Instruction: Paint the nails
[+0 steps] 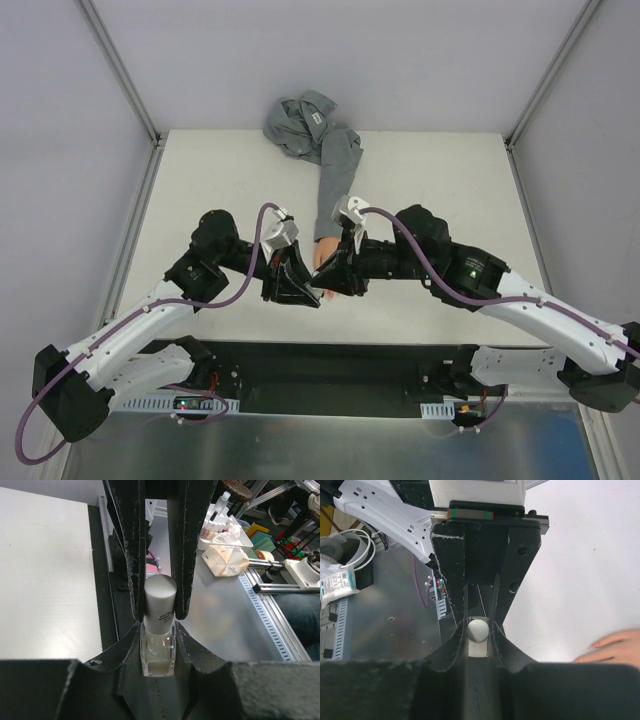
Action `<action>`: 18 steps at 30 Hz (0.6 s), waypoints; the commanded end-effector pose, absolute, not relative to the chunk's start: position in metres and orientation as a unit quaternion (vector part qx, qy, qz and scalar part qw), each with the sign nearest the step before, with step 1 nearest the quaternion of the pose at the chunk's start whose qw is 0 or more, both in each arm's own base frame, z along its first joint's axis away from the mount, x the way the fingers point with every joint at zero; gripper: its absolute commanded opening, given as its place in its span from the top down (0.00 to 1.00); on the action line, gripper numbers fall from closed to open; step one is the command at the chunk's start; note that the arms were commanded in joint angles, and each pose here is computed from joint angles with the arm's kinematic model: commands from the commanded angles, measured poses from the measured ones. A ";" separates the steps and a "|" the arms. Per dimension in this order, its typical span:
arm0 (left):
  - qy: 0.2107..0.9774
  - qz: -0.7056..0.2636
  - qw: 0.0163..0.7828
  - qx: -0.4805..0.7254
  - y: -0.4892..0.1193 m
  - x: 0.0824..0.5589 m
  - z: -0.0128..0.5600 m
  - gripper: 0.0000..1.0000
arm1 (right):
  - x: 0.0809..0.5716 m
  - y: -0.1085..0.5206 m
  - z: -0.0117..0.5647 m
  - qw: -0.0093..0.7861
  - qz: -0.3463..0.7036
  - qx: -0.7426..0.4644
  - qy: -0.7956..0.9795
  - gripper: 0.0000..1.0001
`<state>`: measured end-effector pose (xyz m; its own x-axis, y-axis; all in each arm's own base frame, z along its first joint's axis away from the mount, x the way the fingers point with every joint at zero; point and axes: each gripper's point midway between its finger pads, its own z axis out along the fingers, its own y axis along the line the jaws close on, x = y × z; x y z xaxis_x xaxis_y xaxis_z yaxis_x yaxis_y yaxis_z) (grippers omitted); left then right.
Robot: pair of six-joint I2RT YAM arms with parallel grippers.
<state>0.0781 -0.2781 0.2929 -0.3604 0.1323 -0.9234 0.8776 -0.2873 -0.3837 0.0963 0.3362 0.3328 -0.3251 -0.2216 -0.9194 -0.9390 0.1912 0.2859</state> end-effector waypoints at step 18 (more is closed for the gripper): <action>0.671 -0.449 0.499 0.314 -0.250 0.193 0.283 1.00 | 0.149 0.348 0.291 0.571 0.201 -0.072 0.793 0.99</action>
